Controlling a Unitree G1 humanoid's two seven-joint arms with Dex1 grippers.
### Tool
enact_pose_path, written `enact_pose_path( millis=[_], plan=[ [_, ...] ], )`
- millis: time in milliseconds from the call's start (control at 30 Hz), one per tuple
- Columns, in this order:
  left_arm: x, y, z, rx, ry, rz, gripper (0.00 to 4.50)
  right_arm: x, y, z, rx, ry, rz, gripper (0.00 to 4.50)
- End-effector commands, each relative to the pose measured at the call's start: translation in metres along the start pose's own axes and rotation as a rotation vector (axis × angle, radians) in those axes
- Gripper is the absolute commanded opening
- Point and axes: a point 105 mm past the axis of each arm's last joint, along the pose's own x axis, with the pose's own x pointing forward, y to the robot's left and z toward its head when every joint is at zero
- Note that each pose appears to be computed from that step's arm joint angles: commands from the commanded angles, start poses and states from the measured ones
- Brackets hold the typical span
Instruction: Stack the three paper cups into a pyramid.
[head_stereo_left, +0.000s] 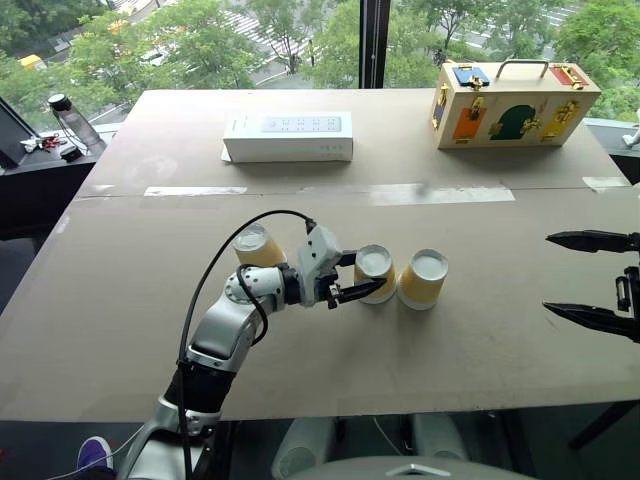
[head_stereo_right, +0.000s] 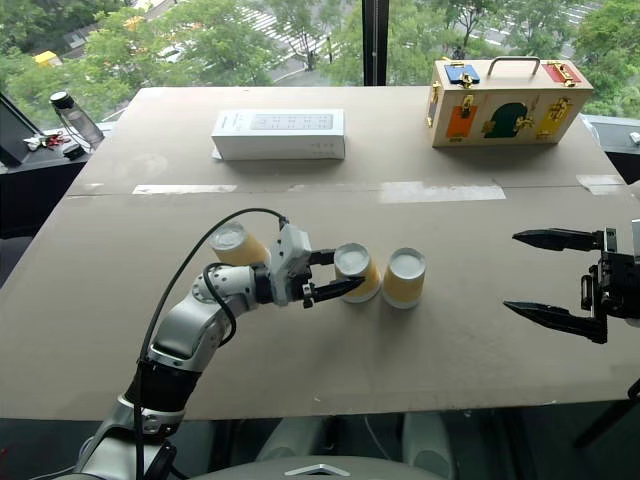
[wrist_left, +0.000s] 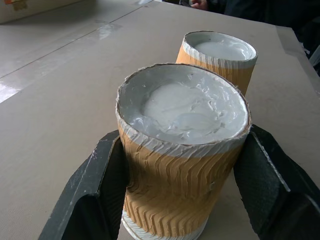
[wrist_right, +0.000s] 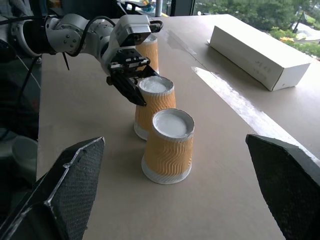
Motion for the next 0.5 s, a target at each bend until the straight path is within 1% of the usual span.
enact_pose_path(
  millis=[33, 200, 233, 267, 300, 333, 367, 433, 500],
  plan=[
    [0.001, 0.002, 0.013, 0.036, -0.035, -0.009, 2.83, -0.007, 0.001, 0.010, -0.026, 0.000, 0.050, 4.50],
    [0.004, 0.003, 0.015, 0.031, -0.042, -0.012, 2.83, -0.006, 0.003, 0.006, -0.023, 0.002, 0.062, 4.50],
    [0.004, 0.002, 0.015, 0.036, -0.042, -0.020, 3.47, -0.006, 0.004, 0.005, -0.022, 0.003, 0.063, 4.50],
    [0.004, 0.001, 0.017, 0.039, -0.046, -0.032, 3.48, -0.005, 0.005, 0.004, -0.020, 0.003, 0.063, 4.50],
    [0.004, 0.001, 0.017, 0.041, -0.048, -0.039, 3.61, -0.005, 0.006, 0.004, -0.019, 0.003, 0.063, 4.50],
    [0.004, 0.001, 0.017, 0.039, -0.047, -0.039, 4.13, -0.005, 0.006, 0.003, -0.018, 0.003, 0.063, 4.50],
    [0.003, 0.001, 0.017, 0.037, -0.046, -0.035, 4.45, -0.005, 0.007, 0.003, -0.017, 0.004, 0.063, 4.50],
    [-0.001, 0.003, 0.021, 0.020, -0.053, -0.019, 4.45, -0.005, 0.008, 0.003, -0.014, -0.001, 0.059, 4.50],
    [-0.013, 0.003, 0.023, 0.013, -0.050, -0.010, 4.45, -0.003, 0.010, 0.003, -0.012, -0.008, 0.056, 4.50]
  ],
)
